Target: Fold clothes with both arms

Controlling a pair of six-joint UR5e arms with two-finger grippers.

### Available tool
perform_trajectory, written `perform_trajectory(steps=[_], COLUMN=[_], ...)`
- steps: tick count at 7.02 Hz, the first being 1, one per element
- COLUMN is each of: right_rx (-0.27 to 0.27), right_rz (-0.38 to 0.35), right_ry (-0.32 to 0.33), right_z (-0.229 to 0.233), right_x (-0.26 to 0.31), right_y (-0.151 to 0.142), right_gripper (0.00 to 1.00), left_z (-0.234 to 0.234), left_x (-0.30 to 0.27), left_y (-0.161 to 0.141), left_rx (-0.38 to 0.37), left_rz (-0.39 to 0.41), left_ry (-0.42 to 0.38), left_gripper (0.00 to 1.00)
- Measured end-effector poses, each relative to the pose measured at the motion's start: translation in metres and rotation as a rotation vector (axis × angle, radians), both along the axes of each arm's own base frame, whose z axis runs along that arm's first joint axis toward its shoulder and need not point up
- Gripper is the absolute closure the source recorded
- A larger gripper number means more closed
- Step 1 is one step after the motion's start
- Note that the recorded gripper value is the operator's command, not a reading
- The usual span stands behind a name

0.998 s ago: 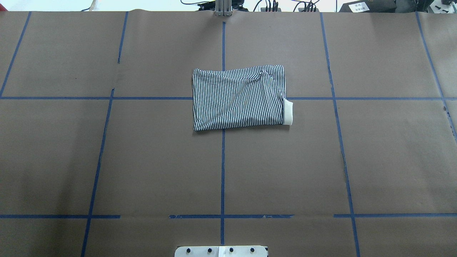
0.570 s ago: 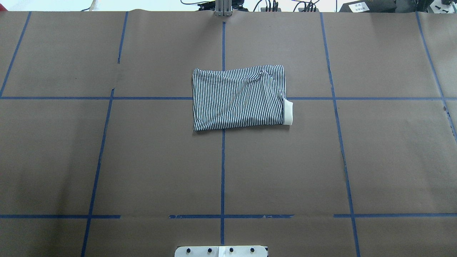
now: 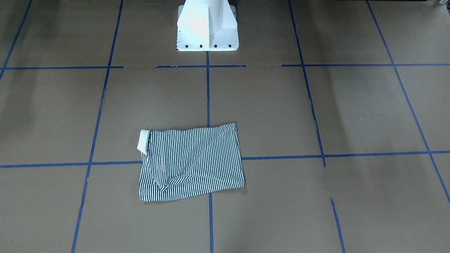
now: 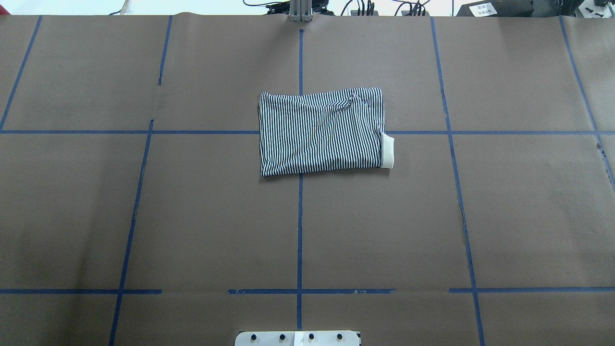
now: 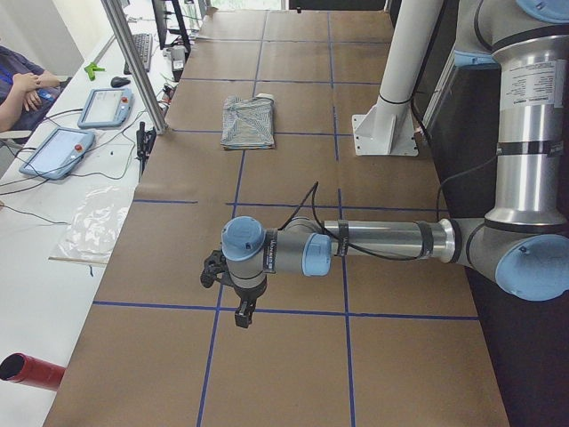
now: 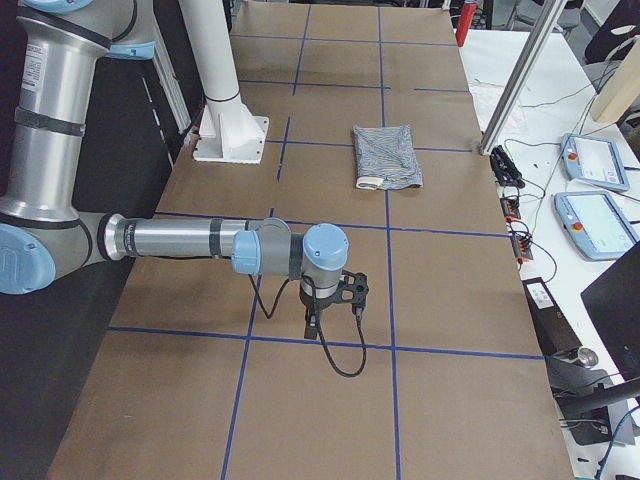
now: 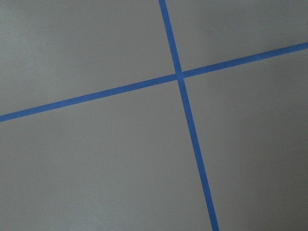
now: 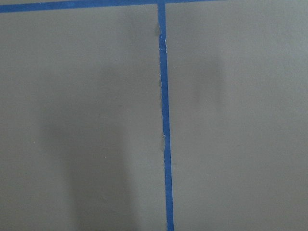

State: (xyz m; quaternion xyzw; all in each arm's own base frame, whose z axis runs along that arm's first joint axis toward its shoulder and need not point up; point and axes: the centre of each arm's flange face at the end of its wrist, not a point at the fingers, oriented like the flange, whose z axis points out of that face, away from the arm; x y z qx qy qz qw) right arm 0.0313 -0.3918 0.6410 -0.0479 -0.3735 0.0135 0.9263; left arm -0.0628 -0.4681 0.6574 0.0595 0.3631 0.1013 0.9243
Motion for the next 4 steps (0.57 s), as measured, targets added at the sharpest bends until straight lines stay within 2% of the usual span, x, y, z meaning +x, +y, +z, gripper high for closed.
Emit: perform_trajectory(steps=[4], right_rx=[-0.002], right_rz=[0.0], right_ry=[0.001], right_z=[0.0009], right_x=[0.0001], right_y=[0.0007], right_gripper=[0.0], left_z=[0.0025], left_x=[-0.0005], left_y=[0.0018], left_rx=[-0.005], left_rz=[-0.001], left_ry=[-0.002], left_gripper=[0.0])
